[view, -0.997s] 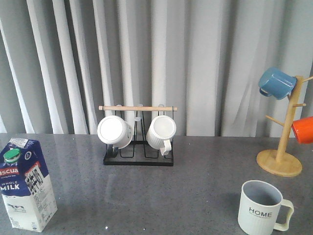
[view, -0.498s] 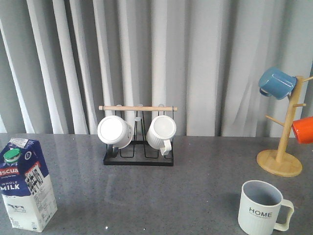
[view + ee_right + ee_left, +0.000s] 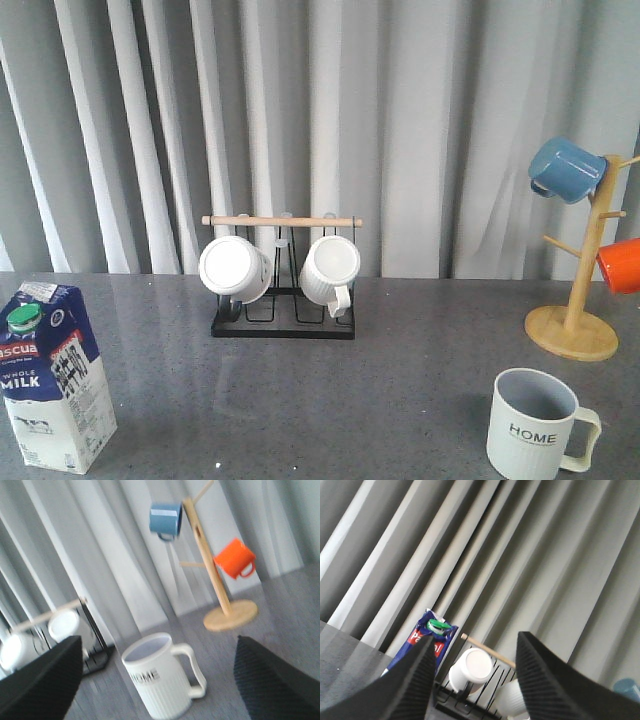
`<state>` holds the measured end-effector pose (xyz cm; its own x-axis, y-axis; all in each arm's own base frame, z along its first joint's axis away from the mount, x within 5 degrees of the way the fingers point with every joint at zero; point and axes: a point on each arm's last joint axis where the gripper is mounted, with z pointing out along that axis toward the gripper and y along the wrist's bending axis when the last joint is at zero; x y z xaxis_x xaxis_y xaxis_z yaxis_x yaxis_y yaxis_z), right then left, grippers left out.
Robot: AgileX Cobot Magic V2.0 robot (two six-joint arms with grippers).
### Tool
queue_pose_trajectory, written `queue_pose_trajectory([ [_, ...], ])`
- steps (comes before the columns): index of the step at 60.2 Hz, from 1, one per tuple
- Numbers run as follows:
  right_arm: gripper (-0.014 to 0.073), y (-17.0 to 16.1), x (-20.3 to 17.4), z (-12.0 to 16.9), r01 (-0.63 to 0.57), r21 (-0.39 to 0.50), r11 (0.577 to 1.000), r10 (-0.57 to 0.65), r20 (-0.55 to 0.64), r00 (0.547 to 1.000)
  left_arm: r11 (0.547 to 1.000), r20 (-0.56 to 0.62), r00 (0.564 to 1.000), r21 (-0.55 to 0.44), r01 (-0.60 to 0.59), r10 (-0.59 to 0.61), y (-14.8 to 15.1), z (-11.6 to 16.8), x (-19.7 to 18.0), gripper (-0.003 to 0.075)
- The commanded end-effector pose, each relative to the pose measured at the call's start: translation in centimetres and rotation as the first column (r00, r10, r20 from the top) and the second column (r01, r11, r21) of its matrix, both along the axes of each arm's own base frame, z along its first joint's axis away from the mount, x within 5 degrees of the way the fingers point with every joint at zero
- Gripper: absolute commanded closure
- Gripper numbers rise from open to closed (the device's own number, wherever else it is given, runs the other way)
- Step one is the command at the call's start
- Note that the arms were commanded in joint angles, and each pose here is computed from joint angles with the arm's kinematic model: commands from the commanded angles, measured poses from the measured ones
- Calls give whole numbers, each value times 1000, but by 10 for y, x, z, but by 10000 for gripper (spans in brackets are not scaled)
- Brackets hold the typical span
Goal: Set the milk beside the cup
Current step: 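Move the right gripper down to the white HOME mug's handle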
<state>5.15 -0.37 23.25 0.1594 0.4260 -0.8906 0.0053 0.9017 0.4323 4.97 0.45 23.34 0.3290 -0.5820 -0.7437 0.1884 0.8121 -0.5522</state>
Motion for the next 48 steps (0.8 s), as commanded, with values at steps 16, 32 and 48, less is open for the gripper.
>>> queue_pose_trajectory([
  [16, 13, 4, -12, 112, 16, -235, 972, -8, 35, 999, 981, 134, 991, 193, -38, 12, -5, 88, -29, 322],
  [32, 13, -1, 46, 183, -97, -379, 920, -31, -317, 948, 928, -176, 977, 369, -51, 123, -1, 157, -11, 322],
  [48, 13, -7, 122, 145, -209, -289, 934, -12, -611, 792, 909, -351, 924, 416, 12, 148, -2, 159, 28, 322],
])
